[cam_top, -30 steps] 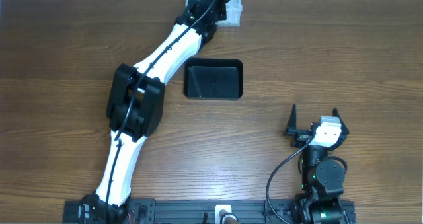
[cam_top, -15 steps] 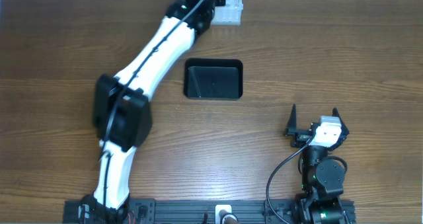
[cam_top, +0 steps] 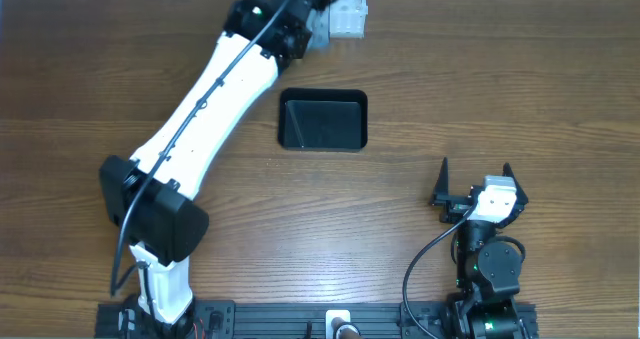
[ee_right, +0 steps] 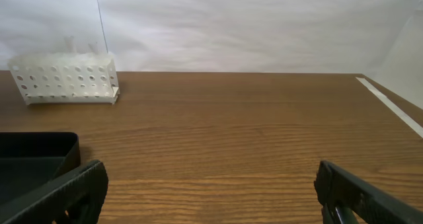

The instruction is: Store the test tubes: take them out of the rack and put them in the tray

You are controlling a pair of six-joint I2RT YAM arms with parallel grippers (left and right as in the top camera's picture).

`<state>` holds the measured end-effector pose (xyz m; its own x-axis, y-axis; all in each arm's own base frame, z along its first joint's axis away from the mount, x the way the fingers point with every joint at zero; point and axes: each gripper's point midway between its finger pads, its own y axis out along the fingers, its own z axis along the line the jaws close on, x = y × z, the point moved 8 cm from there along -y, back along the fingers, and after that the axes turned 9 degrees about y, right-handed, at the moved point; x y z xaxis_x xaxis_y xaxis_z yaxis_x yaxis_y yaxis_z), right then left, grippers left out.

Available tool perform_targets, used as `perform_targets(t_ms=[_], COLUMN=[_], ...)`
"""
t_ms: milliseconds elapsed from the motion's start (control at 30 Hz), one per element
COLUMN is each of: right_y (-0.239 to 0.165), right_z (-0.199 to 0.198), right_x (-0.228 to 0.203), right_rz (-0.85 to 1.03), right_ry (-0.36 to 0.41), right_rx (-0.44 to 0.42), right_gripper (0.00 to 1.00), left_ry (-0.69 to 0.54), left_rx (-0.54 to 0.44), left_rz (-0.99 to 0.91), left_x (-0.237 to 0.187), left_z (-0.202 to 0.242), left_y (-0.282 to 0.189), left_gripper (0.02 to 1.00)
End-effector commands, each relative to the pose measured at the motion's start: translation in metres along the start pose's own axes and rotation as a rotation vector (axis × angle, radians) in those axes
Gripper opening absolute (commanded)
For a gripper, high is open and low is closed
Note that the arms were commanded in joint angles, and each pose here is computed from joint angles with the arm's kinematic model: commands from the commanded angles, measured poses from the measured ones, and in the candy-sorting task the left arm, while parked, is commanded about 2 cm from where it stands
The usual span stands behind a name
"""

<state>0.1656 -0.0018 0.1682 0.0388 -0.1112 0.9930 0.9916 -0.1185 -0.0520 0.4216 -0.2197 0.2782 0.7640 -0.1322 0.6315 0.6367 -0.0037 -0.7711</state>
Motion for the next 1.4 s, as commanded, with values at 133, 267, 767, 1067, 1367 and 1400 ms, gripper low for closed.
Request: perform_targets(t_ms=[133,267,767,1067,1367,1400], right_y=[0.0,0.0,0.0,0.0,0.0,0.0], right_z=[0.002,0.002,0.002,0.002,0.002,0.002], right_x=[-0.002,-0.002,-0.002,-0.002,-0.002,-0.002], right_rz=[0.001,0.001,0.0,0.001,0.001,0.0], right_ry=[-0.008,-0.008,-0.008,-0.008,-0.008,-0.008], right_rx=[0.014,0.014,0.014,0.014,0.014,0.014], right_gripper=[0.991,0.993,0.991,0.991,0.991,0.993], left_ry=[-0.07,-0.072,-0.071,-0.055,-0.05,-0.05], left_rx=[0.059,0.011,-0.034,-0.014,-0.007,-0.007], left_rz=[0.205,0.237,0.305,0.354,0.372,0.371], left_x=[-0.061,-0.08,-0.111,-0.124,-0.127,-0.127], left_z=[0.001,-0.005,-0.017,-0.018,-0.017,-0.017], left_y=[0.051,0.068,0.09,0.104,0.103,0.103], left_gripper=[0.04,0.04,0.042,0.071,0.229,0.248])
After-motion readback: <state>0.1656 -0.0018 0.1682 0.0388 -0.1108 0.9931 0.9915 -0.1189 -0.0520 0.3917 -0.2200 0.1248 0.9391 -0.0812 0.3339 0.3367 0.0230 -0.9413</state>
